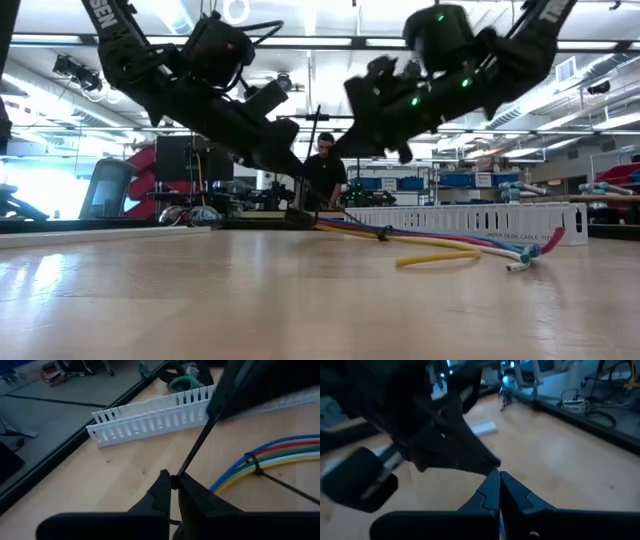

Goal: Ziptie cables
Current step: Wrap the cable wires with black zip tie

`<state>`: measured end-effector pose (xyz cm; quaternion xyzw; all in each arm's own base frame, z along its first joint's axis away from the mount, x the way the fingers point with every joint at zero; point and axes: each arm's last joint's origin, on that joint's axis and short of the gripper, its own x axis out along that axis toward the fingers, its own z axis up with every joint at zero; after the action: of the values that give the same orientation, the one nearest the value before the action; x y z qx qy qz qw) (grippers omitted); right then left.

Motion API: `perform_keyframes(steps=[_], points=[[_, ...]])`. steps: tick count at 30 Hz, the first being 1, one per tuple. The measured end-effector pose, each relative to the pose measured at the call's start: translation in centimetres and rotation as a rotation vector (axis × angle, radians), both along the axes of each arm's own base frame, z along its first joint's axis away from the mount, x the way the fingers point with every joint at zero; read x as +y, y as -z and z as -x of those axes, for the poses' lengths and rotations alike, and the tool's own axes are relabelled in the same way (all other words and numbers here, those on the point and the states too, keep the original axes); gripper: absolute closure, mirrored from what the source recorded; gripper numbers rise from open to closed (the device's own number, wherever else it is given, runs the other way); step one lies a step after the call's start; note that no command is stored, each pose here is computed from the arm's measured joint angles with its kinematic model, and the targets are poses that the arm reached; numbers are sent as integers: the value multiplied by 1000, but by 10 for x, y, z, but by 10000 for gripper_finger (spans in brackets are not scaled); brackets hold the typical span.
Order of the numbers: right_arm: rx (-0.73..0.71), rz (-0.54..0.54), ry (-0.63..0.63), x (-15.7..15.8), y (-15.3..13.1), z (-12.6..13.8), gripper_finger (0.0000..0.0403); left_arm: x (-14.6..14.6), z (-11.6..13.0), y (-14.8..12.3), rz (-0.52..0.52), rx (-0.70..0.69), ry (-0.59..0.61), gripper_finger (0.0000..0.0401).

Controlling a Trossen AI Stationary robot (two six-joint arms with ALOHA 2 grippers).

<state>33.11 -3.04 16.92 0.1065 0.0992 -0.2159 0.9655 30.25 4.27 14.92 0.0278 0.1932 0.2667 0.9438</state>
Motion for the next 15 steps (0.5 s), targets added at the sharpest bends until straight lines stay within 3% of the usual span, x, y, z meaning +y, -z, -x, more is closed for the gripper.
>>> perform_keyframes(steps=[4, 8, 15], points=[[42, 1, -5, 0, 21, -13, 403, -2, -6, 13, -2, -13, 7, 373], [18, 63, -22, 0, 24, -18, 398, -2, -8, 21, 2, 2, 20, 373], [64, 100, -45, 2, 26, -16, 354, -4, -12, 18, -14, -24, 163, 373]])
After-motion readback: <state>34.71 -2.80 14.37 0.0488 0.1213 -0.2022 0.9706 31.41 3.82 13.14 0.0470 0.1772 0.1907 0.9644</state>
